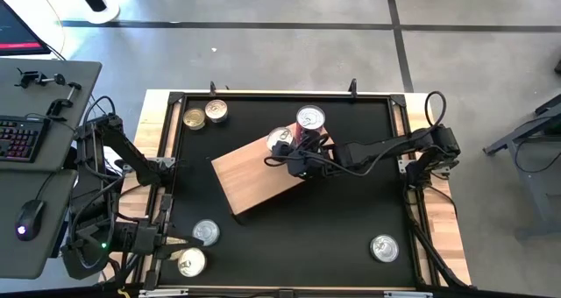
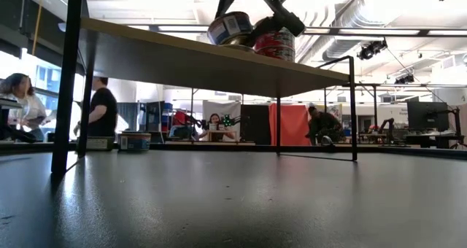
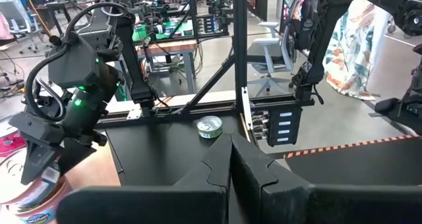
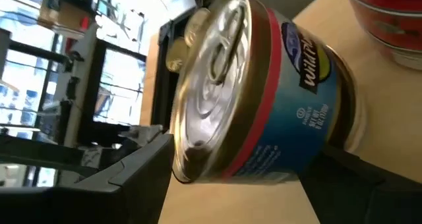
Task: Stack canned seafood by type on shelf
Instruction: Stack the blue tuna can on the top of the other blue tuna can on the shelf
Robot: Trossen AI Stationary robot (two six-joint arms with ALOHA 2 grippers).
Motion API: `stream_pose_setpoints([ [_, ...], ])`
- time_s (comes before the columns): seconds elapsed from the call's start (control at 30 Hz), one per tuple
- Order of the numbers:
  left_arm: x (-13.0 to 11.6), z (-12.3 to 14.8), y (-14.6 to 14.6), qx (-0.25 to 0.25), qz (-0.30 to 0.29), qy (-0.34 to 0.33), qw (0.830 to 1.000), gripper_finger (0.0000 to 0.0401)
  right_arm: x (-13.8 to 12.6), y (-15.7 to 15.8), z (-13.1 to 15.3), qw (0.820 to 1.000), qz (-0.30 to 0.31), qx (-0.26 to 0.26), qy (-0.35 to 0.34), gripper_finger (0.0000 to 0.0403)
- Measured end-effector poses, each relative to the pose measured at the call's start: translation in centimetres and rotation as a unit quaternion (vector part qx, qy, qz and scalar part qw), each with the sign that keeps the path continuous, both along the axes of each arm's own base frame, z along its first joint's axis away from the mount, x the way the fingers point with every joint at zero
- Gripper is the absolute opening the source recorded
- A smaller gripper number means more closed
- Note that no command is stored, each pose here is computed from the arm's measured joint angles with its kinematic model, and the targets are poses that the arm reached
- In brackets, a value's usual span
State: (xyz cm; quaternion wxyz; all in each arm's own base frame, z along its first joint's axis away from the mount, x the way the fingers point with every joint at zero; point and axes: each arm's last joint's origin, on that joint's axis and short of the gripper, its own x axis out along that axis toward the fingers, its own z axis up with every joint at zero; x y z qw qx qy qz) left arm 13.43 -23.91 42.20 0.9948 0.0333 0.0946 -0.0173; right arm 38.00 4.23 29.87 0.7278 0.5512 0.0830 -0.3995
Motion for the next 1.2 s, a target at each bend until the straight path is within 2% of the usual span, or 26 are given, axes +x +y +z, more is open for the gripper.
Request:
stream_pose_setpoints([
  [0.3,0.0,0.0,0.0,0.002,0.000,0.001,1.000,0.0000,0.0,0.1,-0.1,1.000,0.015,0.012,0.009,0.0293],
  [0.43,0.0,0.0,0.0,0.002,0.000,0.001,1.000,0.0000,0.1,0.2,0.5,0.998,0.044,0.040,0.007,0.0293],
  [0.67,0.0,-0.2,0.1,0.010,0.000,0.004,1.000,0.0000,-0.3,-0.4,2.3,0.997,0.062,0.026,0.045,0.0293],
  [1.2,0.0,-0.2,0.1,0.011,0.000,0.005,1.000,0.0000,-0.9,-0.3,2.2,0.991,0.090,0.041,0.091,0.0293],
])
